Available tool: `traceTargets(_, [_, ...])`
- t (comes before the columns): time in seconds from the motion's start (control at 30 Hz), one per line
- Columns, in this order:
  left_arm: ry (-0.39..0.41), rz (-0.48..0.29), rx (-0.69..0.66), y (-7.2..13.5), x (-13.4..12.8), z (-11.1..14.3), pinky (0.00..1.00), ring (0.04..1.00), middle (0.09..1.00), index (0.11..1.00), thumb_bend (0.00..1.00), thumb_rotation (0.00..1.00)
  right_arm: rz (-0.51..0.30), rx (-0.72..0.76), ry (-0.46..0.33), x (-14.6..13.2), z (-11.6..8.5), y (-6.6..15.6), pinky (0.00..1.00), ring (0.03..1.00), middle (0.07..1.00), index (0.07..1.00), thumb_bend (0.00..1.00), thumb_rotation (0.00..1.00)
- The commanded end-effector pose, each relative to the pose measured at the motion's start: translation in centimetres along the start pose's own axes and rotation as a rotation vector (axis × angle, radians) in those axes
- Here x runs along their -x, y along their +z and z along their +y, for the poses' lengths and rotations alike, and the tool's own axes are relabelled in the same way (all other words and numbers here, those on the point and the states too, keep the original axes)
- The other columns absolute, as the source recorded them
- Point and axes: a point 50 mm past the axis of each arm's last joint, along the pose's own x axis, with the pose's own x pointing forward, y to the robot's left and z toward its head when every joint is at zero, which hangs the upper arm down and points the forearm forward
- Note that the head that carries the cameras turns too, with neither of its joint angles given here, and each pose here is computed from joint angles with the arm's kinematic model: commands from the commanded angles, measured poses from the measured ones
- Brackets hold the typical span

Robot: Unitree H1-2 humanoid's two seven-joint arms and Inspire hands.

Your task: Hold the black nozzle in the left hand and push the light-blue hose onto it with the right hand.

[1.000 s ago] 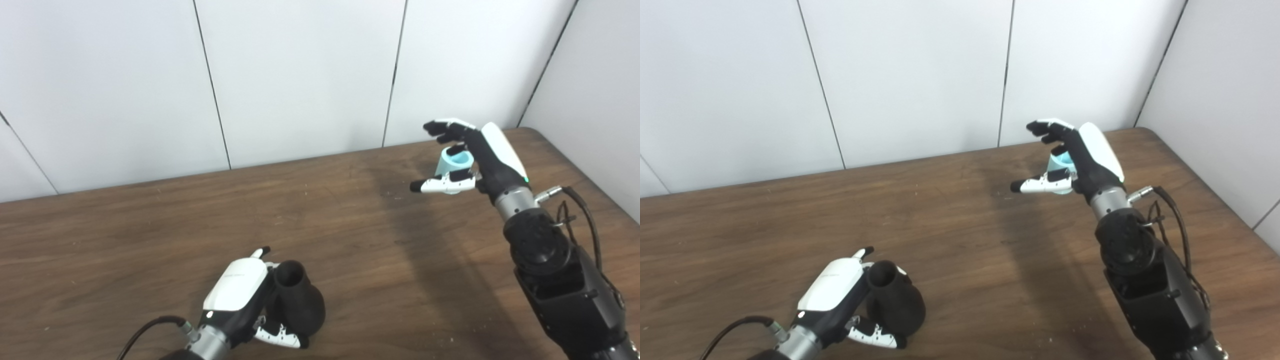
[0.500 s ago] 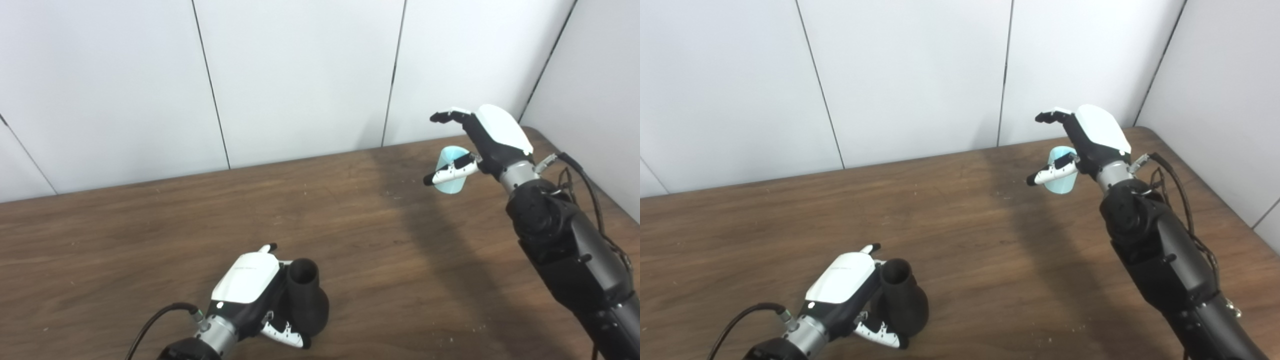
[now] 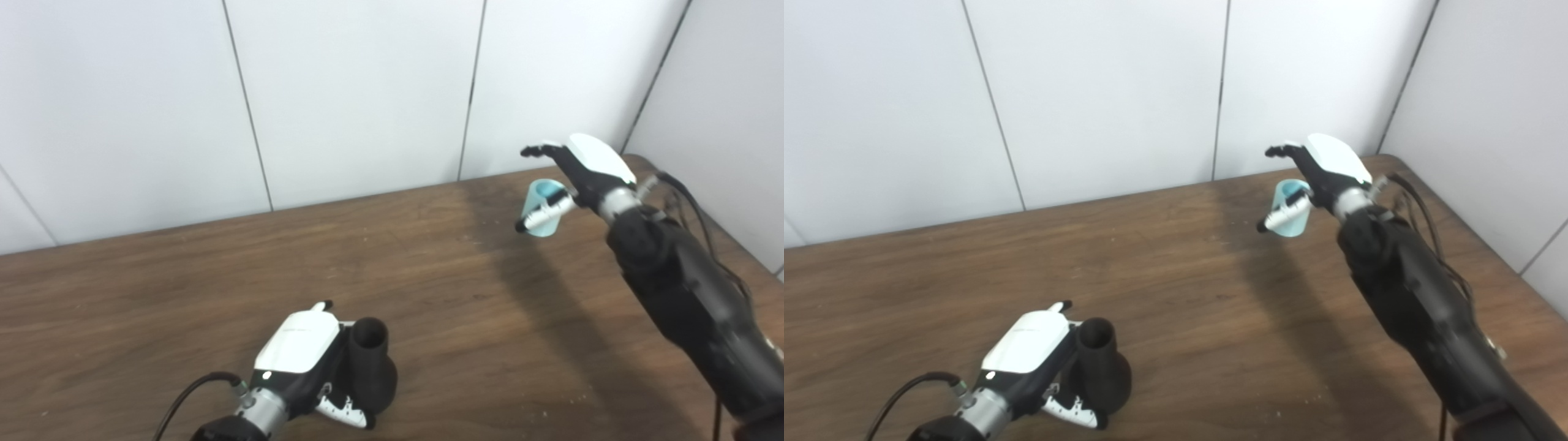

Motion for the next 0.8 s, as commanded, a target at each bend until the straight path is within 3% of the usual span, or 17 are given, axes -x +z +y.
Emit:
traceTargets(0.0, [-0.315,0.061,0.019,-1.7,2.1,-7.3,1.00,0.642,0.477,0.491,0.52,0.00,0.007,0.051,-0.029,-1.3,-3.3,0.9,0.89,0.947,0.937,0.870,0.93,0.24])
traceTargets(0.07, [-0.304,0.054,0.015,-1.9,2.2,-7.3,1.00,0.644,0.480,0.490,0.52,0.00,0.038,0.085,0.013,-2.2,-3.6,1.0,0.88,0.966,0.961,0.888,0.96,0.25])
traceTargets(0.4, [-0.294,0.034,0.009,-2.9,2.7,-7.6,1.00,0.674,0.496,0.477,0.52,0.00,0.126,0.100,0.055,-5.1,-3.5,0.7,0.93,0.988,0.975,0.895,0.99,0.26])
traceTargets(0.77, [-0.309,0.029,0.007,-3.1,3.0,-7.3,1.00,0.666,0.500,0.472,0.52,0.00,0.235,0.188,0.213,-8.6,-3.6,0.8,0.80,0.935,0.936,0.885,0.94,0.15])
